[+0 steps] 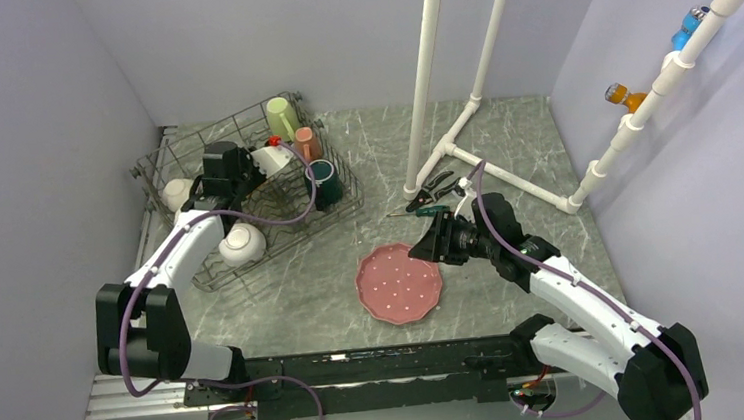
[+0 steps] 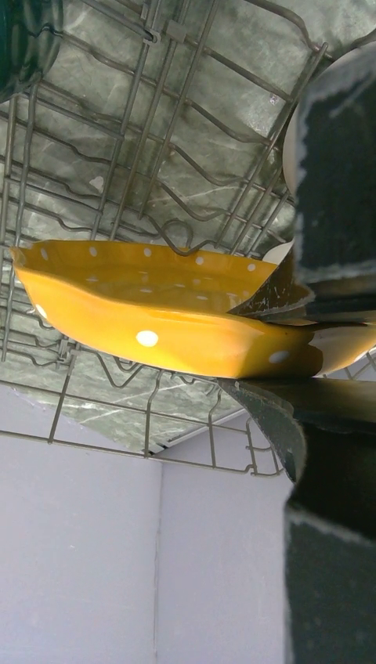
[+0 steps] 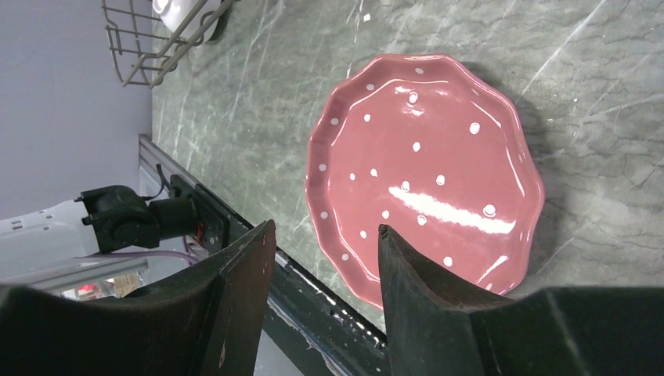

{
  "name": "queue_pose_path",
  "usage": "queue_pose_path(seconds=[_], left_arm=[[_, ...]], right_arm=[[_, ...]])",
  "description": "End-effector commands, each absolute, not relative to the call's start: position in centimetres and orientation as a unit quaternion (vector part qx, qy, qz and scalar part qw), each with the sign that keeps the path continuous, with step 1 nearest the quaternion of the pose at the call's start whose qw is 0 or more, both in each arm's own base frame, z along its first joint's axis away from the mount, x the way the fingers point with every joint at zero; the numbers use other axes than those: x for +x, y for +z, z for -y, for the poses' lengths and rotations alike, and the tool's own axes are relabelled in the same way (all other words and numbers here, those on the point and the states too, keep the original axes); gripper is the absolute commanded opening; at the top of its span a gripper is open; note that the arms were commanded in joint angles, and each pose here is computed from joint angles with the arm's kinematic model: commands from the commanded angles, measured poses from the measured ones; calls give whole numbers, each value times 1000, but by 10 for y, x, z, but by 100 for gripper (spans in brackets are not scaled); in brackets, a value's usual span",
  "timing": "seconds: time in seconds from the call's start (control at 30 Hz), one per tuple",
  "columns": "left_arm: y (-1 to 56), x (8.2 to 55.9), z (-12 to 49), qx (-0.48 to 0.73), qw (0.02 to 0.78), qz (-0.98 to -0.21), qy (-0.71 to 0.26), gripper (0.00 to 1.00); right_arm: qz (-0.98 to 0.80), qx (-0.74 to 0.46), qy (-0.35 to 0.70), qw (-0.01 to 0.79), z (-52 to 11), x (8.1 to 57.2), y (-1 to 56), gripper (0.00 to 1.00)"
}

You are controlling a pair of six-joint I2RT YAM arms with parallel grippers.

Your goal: Load the mixed dishes into the dish rack

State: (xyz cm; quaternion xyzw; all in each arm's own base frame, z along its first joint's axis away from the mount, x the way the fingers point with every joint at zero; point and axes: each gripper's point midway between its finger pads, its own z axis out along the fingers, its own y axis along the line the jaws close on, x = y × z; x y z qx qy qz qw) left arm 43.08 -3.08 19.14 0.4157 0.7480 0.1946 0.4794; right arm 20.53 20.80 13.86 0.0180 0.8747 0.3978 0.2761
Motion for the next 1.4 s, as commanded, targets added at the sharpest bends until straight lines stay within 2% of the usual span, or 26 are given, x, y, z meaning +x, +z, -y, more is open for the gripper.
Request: queue_pose_path(seconds=[0.0,0.3,0.6,0.77,1.27,1.3,1.37], left_arm=[[249,453,25,388,549,-698,249,0],[256,449,15,396,523,-698,285,0],[239,450,24,409,518,-706,258,0],[245,452,11,406,495,-708,299,0],[241,455,17,438,446,-703,340,0],[242,456,16,437,444,-702,346,1],[240,457,17,438,442,-702,347,10]], right_arm=[[-859,15,416,297,-213,213,165,52],[-861,21,419,287,-214,212,158,52],[-860,20,421,287,-215,212,158,52],[-861,22,425,278,-216,209,151,52],[-862,24,431,267,-219,208,143,52],[-862,24,432,265,-219,208,142,52],[-863,25,432,261,-220,207,138,52]])
